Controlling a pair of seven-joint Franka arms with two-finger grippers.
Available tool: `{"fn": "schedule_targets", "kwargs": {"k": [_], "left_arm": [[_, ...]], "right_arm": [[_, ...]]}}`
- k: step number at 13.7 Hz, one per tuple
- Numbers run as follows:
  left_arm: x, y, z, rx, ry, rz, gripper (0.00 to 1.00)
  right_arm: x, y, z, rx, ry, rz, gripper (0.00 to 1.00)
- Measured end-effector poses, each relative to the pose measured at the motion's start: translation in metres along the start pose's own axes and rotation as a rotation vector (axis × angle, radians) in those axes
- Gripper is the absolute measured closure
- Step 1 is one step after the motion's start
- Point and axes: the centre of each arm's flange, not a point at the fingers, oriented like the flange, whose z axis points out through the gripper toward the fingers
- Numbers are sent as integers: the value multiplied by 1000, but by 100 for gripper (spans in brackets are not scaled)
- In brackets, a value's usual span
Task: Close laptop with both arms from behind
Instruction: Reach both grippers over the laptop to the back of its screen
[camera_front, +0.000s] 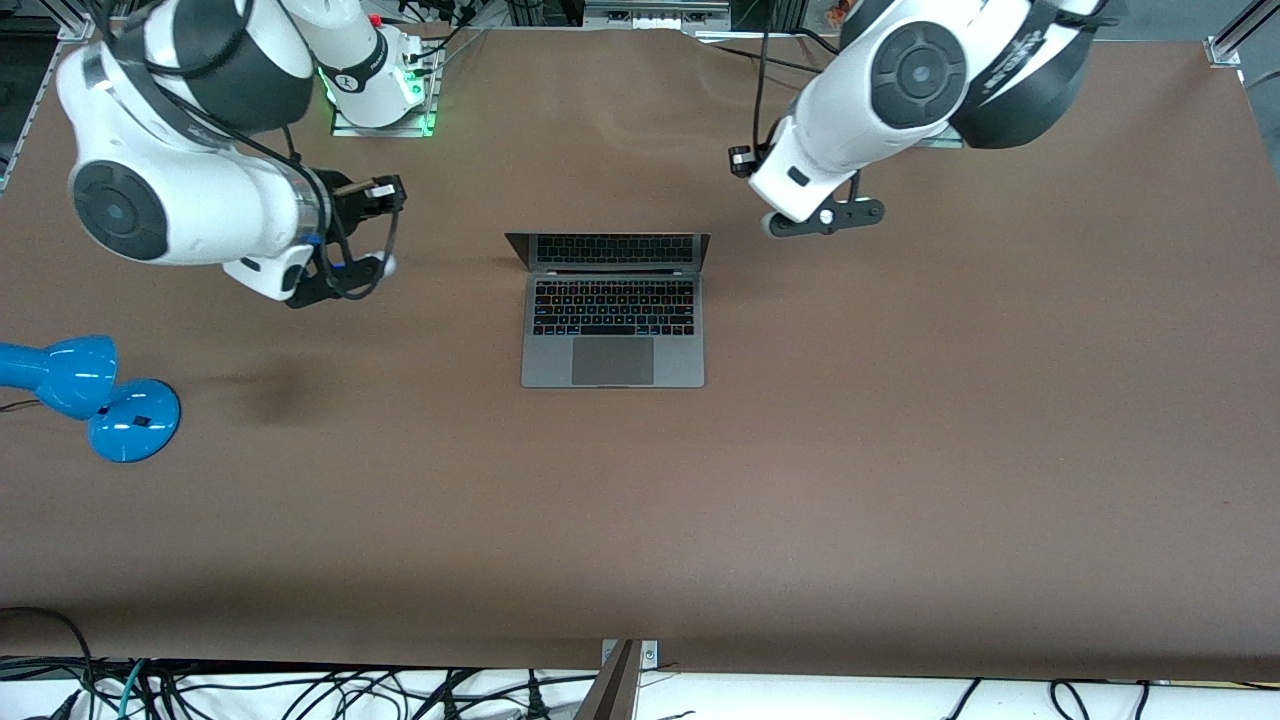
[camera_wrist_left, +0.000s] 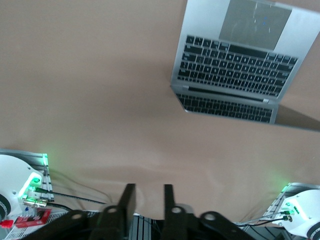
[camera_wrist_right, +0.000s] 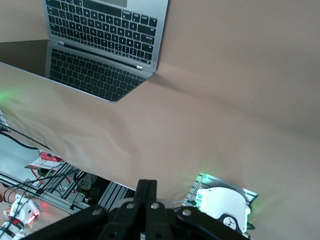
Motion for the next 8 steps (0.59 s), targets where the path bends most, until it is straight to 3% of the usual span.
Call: {"fn": "schedule_targets", "kwargs": {"k": [2, 8], "left_arm": [[-5, 14, 17, 22, -25, 18, 96], [18, 29, 61, 51, -104, -11, 99]], "right_arm": [[12, -20, 21, 13, -44, 11, 99], [47, -48, 76, 90, -167, 42, 99]]}}
